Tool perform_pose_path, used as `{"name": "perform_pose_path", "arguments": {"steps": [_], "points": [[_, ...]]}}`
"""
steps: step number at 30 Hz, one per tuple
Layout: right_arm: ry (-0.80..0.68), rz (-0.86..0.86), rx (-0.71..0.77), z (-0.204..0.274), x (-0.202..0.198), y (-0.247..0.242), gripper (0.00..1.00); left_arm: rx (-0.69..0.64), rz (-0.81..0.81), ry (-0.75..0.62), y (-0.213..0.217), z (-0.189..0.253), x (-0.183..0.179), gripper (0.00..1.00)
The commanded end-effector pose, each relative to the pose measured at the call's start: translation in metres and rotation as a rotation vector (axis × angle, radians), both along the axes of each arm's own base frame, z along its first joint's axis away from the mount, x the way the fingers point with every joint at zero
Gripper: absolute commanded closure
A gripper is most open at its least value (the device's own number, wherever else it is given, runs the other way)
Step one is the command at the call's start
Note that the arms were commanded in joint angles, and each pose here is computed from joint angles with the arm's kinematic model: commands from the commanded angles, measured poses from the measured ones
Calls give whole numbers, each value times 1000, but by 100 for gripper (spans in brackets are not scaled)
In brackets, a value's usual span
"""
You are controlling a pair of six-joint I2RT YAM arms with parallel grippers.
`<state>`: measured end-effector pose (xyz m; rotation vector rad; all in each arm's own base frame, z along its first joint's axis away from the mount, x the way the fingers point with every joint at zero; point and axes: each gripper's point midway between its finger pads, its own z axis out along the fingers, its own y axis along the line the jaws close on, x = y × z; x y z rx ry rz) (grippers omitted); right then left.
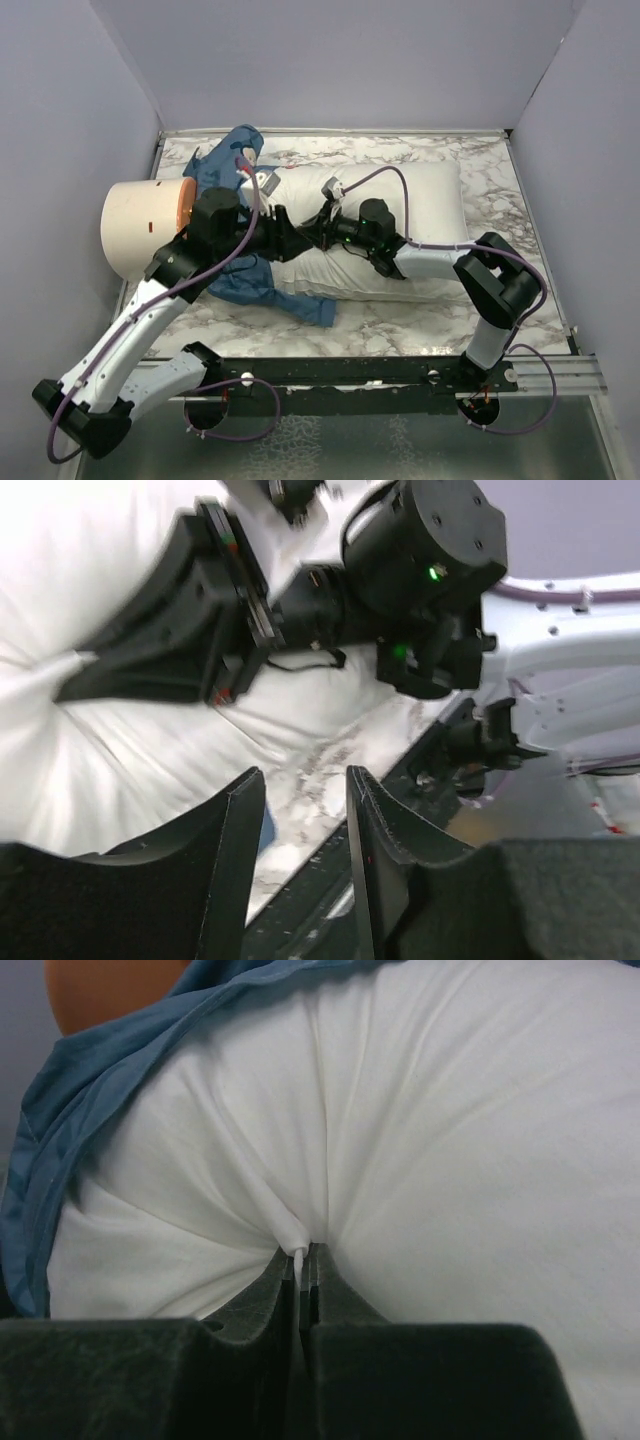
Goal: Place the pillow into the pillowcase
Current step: Stuff the pillow into the pillowcase.
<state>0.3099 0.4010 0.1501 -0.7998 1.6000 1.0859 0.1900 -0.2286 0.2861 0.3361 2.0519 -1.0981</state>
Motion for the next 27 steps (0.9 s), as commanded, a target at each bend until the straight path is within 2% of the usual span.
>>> {"name": "perform_pose_path", "arguments": {"steps": [1,6,12,19,27], "points": [[428,-29,-346,-148,-51,-55,98,355,34,26,32,-25,21,59],[418,-32,-331,-141,-50,-56,98,605,242,-13,83,-27,70,51],[418,-22,-329,-141,-49,-55,98,794,381,-28,120,-32,103,44],[425,-14,-322,-142,-51,-54,98,841,393,-30,123,-45,117,45],[416,-7,-320,-138,-52,-54,98,872,392,-32,121,-57,131,56]]}}
